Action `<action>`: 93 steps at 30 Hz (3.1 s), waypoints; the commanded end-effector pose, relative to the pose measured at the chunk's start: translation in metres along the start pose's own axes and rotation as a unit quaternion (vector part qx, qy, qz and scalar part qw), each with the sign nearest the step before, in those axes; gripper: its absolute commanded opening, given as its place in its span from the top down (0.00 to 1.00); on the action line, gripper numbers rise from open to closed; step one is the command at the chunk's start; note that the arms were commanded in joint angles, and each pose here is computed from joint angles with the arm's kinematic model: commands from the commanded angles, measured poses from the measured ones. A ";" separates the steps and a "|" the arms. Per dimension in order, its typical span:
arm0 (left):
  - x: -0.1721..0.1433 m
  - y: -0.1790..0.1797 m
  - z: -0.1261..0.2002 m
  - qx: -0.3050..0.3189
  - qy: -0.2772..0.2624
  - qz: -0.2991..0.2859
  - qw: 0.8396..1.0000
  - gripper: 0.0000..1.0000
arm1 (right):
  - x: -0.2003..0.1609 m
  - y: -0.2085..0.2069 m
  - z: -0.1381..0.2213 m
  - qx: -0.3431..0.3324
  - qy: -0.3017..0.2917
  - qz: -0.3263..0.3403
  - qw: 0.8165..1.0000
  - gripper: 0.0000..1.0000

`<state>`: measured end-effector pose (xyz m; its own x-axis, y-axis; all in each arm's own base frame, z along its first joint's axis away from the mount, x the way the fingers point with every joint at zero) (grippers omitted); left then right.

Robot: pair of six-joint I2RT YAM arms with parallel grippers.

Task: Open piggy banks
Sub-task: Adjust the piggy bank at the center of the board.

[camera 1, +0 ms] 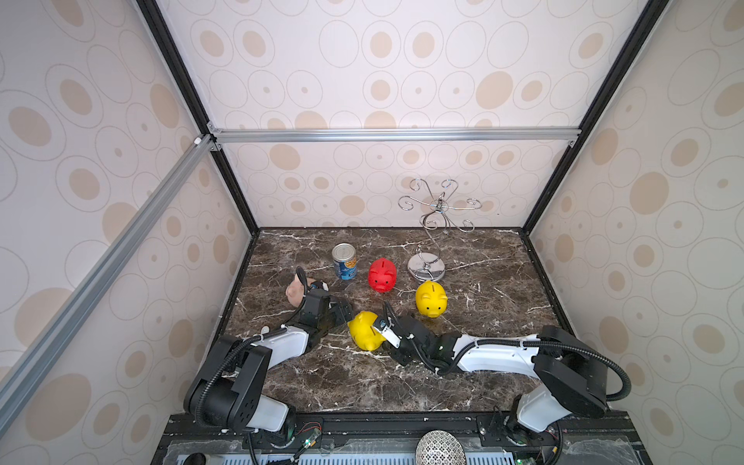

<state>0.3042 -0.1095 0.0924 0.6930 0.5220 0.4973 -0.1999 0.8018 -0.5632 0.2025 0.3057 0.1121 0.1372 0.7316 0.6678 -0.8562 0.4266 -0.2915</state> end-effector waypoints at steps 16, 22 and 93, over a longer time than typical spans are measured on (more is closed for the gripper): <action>0.008 -0.003 -0.015 0.041 0.001 -0.027 0.999 0.08 | 0.054 -0.007 0.008 0.008 -0.085 0.014 0.996 0.76; 0.021 -0.011 -0.011 0.052 -0.010 -0.030 0.998 0.03 | 0.059 -0.009 0.008 0.008 -0.075 0.017 0.997 0.75; 0.017 -0.021 0.076 -0.057 -0.076 0.010 0.995 0.00 | -0.023 -0.092 -0.005 -0.048 0.012 -0.103 0.993 0.67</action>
<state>0.2680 -0.0944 0.1584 0.5839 0.5748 0.5733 -0.1406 0.7671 -0.6259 0.2702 0.2524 0.1204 0.2969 0.6199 0.7264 -0.7705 0.6048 -0.2012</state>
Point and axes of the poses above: each gripper's point midway between its finger pads, its own z axis back along the fingers, its own y axis along the line the jaws close on, x = y × z, the point moved 6 cm from there along z, back along the fingers, and after that the axes turned 9 degrees about z, right-handed, at the moved point
